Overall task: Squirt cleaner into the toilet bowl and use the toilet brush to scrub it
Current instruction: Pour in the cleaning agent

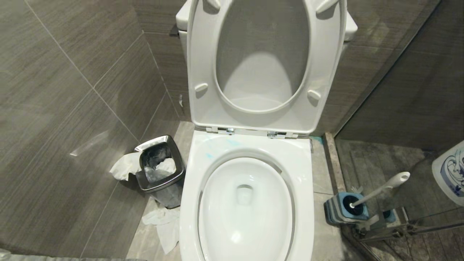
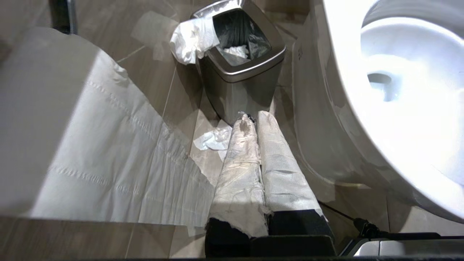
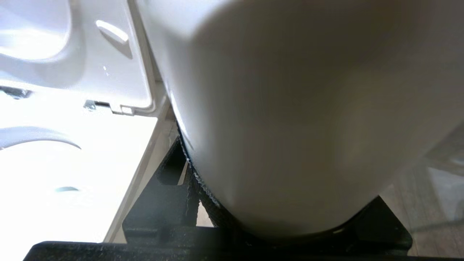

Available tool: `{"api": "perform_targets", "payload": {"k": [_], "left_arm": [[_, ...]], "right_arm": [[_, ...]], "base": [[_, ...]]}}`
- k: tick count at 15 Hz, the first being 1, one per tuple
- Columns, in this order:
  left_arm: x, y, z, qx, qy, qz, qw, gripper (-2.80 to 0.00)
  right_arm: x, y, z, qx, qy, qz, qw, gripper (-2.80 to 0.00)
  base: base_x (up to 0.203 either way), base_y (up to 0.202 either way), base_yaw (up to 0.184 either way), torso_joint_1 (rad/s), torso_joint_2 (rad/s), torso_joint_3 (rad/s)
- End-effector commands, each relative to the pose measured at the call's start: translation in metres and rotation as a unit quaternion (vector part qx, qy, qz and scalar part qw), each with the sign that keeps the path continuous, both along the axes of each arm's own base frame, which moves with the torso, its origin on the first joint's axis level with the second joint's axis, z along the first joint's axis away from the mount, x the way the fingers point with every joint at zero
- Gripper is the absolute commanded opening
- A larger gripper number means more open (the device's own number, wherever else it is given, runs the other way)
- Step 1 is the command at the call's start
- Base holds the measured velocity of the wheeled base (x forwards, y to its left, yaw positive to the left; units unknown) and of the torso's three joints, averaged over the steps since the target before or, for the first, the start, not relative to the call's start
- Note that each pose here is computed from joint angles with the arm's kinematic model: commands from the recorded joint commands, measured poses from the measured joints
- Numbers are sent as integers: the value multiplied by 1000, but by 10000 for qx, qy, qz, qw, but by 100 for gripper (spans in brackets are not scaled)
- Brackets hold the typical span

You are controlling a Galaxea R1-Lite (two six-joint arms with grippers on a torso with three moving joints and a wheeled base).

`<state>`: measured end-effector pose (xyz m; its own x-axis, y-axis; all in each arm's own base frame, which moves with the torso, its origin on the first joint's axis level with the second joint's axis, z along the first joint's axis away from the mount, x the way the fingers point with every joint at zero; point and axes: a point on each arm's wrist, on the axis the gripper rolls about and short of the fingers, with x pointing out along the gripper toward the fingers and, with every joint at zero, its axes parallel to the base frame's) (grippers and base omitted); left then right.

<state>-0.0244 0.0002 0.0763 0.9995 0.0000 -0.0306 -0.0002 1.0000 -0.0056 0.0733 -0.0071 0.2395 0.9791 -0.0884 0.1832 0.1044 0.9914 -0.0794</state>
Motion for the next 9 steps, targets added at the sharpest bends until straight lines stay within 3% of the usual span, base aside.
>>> {"api": "perform_targets", "payload": {"k": [1,6,9], "left_arm": [[0,0,0,-2,0,0,10000,-280],[0,0,0,-2,0,0,10000,-280],[0,0,0,6,0,0,10000,-280]], "right_arm": [[1,0,-2,0,44,10,10000,-280],[2,0,-6,16,147,22,9999,-280],[4,0,-12,83,440,48,9990,-280]], "base": [[0,0,0,0,3,200],[0,0,0,0,4,203],[0,0,0,2,1,177]]}}
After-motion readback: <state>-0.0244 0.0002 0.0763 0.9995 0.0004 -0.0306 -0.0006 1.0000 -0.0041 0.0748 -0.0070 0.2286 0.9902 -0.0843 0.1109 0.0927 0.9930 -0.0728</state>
